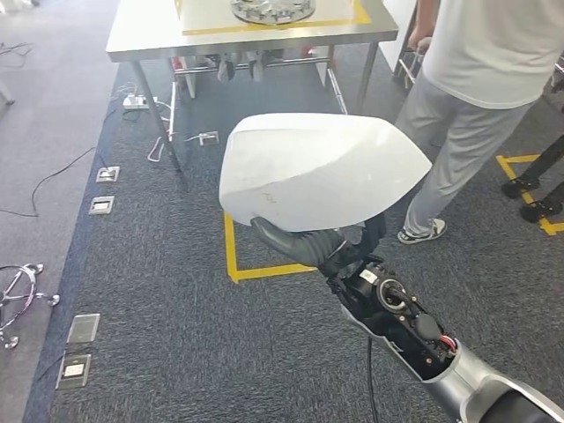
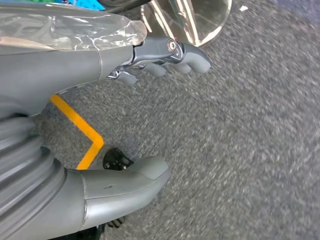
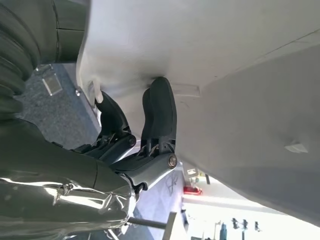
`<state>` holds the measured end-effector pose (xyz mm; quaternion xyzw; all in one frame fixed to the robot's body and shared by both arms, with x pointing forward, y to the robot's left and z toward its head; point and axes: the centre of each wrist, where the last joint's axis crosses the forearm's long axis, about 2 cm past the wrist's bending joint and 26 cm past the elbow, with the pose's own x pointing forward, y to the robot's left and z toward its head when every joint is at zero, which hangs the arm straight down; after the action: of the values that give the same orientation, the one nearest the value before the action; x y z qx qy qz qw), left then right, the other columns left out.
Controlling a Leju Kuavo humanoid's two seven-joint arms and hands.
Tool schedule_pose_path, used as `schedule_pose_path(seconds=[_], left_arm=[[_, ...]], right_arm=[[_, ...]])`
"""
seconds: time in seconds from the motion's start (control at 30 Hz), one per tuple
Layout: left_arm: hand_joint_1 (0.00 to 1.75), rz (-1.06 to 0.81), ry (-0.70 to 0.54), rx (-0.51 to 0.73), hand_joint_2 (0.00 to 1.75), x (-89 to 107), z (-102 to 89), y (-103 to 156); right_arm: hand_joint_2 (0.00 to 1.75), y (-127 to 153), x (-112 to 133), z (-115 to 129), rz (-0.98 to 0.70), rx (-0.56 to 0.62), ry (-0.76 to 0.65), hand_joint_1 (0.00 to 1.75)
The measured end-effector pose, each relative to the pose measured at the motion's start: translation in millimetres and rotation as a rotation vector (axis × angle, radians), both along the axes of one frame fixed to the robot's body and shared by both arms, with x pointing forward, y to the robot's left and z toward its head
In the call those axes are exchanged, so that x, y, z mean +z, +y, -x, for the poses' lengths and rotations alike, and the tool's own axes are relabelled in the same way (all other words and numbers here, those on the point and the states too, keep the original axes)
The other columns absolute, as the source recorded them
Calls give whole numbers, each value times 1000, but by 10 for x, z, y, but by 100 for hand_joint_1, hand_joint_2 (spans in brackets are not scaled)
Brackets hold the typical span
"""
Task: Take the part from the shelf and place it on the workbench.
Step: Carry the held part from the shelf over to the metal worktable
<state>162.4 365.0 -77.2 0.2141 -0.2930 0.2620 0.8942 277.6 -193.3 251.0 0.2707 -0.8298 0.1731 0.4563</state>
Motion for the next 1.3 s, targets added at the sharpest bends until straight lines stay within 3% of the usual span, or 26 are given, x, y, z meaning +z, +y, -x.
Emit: schedule_pose_path(seconds=[0.47, 0.9, 1.3], left_arm=[[0, 10, 9, -14, 175, 2, -21, -40], [0, 10, 1, -27, 175, 62, -177, -43], [0, 41, 3, -21, 175, 55, -166, -45]], right_arm=[[175, -25, -33, 24, 7, -37, 24, 175], [175, -40, -32, 63, 6, -65, 44, 175], [175, -40, -14, 51, -7, -59, 54, 175]])
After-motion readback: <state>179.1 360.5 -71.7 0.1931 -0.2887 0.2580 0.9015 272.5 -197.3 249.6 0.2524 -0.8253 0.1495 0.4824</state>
